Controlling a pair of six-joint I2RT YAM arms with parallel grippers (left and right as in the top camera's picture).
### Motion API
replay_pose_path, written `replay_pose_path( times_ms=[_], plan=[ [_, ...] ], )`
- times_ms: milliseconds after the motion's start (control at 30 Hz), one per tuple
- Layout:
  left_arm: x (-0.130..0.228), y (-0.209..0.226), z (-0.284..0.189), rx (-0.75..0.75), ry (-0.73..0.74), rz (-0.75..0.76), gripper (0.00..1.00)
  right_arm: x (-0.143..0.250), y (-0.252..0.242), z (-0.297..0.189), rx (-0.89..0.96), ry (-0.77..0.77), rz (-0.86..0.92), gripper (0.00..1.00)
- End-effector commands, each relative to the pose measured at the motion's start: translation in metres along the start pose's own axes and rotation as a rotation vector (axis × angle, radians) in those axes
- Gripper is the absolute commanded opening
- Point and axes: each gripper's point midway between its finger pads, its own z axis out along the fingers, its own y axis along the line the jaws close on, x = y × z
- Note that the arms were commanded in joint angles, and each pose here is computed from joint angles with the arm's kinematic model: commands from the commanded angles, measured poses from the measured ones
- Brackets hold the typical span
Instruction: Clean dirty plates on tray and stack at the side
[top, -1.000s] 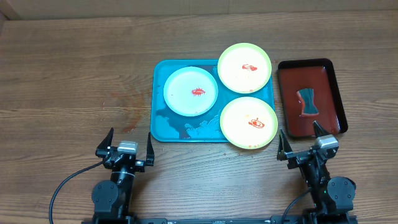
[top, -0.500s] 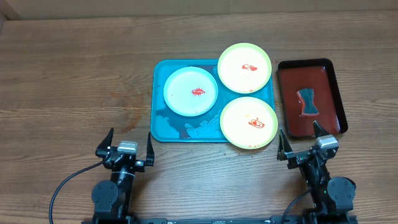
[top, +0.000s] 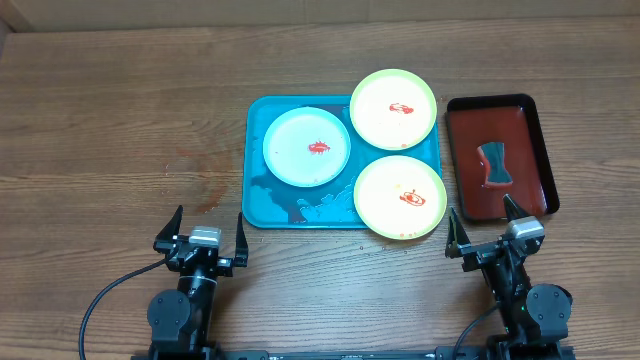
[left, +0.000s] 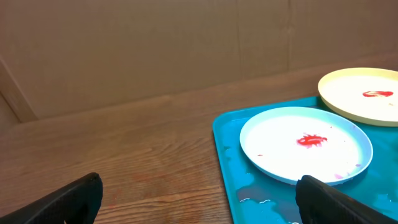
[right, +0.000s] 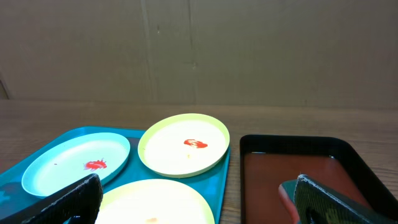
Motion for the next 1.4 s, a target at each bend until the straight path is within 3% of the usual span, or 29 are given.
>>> replay_pose_path(
  times_ms=[0, 567, 1033, 1233, 1367],
  plan=[
    [0.002, -0.002, 0.0, 0.01, -0.006, -0.005, 0.99, 0.001, 0.002, 0.0, -0.012, -0.007, 0.0, 1.0],
    [-0.01, 0.0, -0.001, 0.004, -0.041, -0.006, 0.99, -0.012, 0.003, -0.001, -0.012, -0.061, -0.008, 1.0],
    [-0.077, 0.004, -0.018, 0.02, -0.157, 0.002, 1.0, -0.048, 0.007, -0.008, -0.024, -0.131, 0.037, 1.0],
    [-0.102, 0.008, -0.013, 0.028, -0.126, 0.0, 1.0, -0.079, 0.01, -0.019, -0.024, -0.153, 0.034, 1.0],
    [-0.123, 0.003, 0.003, 0.093, -0.024, -0.007, 1.0, -0.109, 0.013, -0.029, -0.023, -0.163, 0.032, 1.0]
  ],
)
